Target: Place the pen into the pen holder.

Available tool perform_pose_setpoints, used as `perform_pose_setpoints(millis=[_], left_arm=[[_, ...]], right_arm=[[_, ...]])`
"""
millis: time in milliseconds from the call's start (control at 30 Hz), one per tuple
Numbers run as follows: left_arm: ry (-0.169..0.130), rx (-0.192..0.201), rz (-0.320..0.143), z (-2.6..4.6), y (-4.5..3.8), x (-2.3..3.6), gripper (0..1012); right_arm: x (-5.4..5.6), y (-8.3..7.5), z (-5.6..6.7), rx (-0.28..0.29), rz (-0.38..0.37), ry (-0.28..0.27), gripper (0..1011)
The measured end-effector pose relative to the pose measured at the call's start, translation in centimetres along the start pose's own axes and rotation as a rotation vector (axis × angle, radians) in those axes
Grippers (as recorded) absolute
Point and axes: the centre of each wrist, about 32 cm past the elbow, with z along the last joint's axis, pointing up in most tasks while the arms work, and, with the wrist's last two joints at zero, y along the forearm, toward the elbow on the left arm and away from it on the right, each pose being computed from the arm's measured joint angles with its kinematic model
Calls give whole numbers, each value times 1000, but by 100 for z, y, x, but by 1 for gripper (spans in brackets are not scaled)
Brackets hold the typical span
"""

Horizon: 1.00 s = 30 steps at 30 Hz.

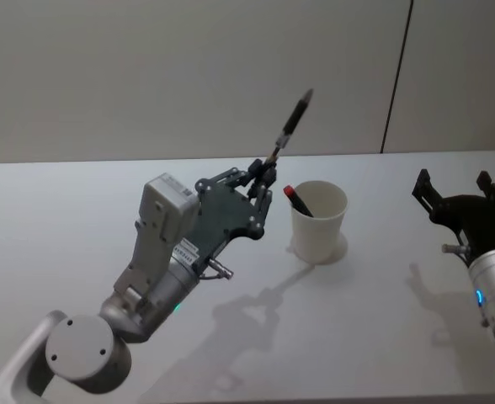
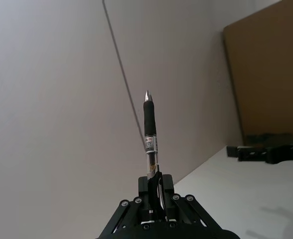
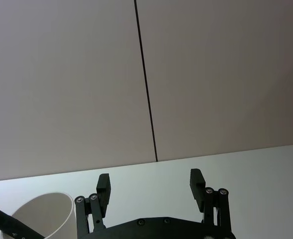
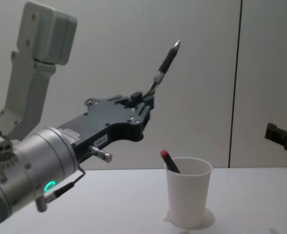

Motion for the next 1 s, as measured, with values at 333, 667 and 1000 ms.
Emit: perform_pose_setpoints(millis=[333,667,1000], left_arm=[[29,-127,-101,-122,-106,68,173],[35,-184,-142,-179,-158,91,173],[36,-214,-164,-207,-185,103,173]], right_arm=[[0,0,0,0,0,0,1001],[4,-2,0,0,6,0,1001],[52,-42,30,18,77,11,1001]])
